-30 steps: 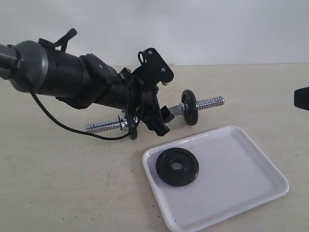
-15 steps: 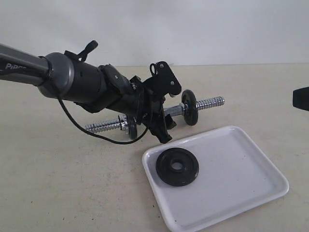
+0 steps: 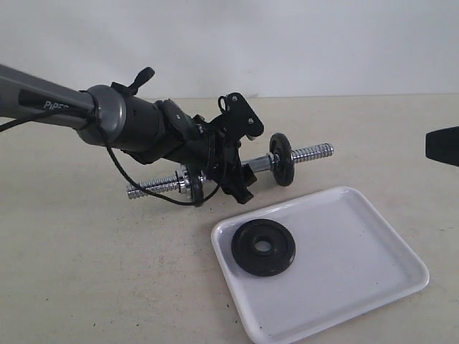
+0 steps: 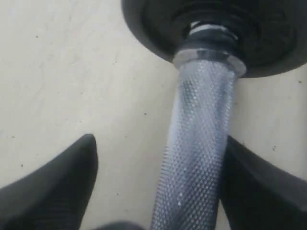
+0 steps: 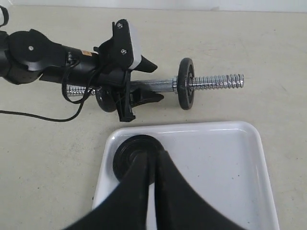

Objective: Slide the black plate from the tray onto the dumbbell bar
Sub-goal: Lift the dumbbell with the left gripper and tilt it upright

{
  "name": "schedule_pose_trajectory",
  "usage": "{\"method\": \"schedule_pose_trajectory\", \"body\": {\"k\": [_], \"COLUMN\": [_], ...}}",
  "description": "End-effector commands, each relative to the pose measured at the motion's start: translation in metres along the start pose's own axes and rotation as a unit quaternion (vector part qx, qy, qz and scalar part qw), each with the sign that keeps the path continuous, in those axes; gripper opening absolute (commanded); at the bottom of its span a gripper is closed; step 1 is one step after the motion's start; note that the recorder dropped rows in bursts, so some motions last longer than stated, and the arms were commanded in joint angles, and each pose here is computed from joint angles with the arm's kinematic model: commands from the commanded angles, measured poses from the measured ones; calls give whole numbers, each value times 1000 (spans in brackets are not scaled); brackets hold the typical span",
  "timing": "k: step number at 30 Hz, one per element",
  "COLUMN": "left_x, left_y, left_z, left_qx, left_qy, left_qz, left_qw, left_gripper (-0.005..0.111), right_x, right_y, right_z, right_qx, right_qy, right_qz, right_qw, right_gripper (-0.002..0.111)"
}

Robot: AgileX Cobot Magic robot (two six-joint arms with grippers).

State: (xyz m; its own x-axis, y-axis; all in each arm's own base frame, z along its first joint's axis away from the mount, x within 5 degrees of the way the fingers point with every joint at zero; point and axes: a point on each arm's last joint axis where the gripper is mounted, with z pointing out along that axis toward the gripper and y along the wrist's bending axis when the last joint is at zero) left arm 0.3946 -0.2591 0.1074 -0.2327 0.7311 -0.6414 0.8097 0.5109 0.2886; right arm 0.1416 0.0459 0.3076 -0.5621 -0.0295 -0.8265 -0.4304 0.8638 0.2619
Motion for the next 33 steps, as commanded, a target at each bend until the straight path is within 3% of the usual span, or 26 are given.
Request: {"method": "schedule_pose_trajectory", "body": {"k": [1, 4, 13, 18, 20, 26, 33], "left_x": [4, 12, 46, 45, 42, 38, 32], "left_y": [9, 6, -12, -10, -9, -9, -8], "left_z": [-1, 4, 39, 42, 39, 34, 21], "left_qx": [2, 22, 65, 62, 68, 111, 146], "left_qy": [3, 18, 71, 81, 84, 123, 175], "left_qz": [-22, -2, -19, -4, -2, 18, -11], "left_qw": [1000, 1000, 995, 995, 994, 986, 974], "left_gripper": [59, 57, 57, 55, 47, 7, 4], "right_x": [1, 0, 0, -1, -1, -2, -2], "right_y": [2, 2, 3, 3, 3, 4, 4], "right_z": [-1, -1, -1, -1, -1, -1, -1], "right_qx": [-6, -7, -11, -13, -14, -19, -21], "right_qy": [-3, -5, -8, -10, -11, -16, -15], "right_qz": [-3, -1, -2, -2, -2, -7, -9], "right_qw": [1000, 1000, 1000, 1000, 1000, 1000, 1000], "right_gripper": [0, 0, 0, 0, 0, 0, 0]}}
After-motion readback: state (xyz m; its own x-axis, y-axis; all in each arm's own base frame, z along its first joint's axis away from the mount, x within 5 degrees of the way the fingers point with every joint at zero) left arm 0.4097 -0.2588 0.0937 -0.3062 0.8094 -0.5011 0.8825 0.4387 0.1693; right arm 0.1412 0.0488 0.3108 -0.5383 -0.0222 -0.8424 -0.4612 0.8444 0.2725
